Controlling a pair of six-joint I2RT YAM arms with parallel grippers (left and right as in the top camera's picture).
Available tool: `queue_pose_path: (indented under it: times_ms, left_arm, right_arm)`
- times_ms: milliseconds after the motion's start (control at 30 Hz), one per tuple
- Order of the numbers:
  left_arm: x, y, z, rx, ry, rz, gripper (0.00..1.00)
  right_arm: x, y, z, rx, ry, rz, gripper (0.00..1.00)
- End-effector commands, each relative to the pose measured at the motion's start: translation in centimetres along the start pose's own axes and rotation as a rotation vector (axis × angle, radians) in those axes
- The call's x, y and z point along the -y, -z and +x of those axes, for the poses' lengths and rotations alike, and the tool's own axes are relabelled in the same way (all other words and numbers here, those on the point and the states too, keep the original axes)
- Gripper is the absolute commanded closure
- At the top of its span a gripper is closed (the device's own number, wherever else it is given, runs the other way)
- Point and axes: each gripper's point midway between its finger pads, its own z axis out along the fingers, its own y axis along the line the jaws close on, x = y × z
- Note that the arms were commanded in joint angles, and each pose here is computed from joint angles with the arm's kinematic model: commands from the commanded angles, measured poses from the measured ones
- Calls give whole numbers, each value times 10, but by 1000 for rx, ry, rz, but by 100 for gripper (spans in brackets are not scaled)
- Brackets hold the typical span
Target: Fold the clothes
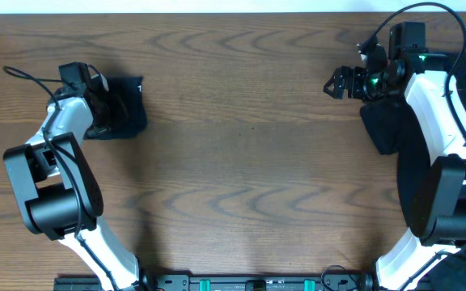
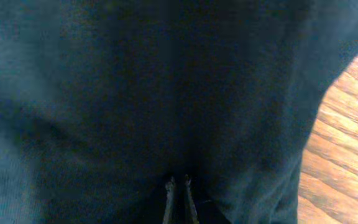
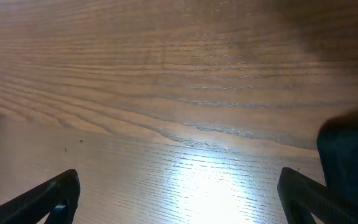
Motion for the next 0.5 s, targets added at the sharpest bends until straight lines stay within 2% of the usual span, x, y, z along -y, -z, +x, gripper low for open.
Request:
queue_pose_path:
  times_ms: [0,233,467]
  left_arm:
    - [7,-11,28,-88,12,29,91]
    - [-27,-8,40,-134,-60,-162,91]
    - [-32,-6,47,-163,-91,-189,91]
  right_arm:
    - [-4,6,-5,20,25,-5,1]
    - [-4,6,-5,20,25,-5,1]
    - [-4,6,-5,19,25,-5,1]
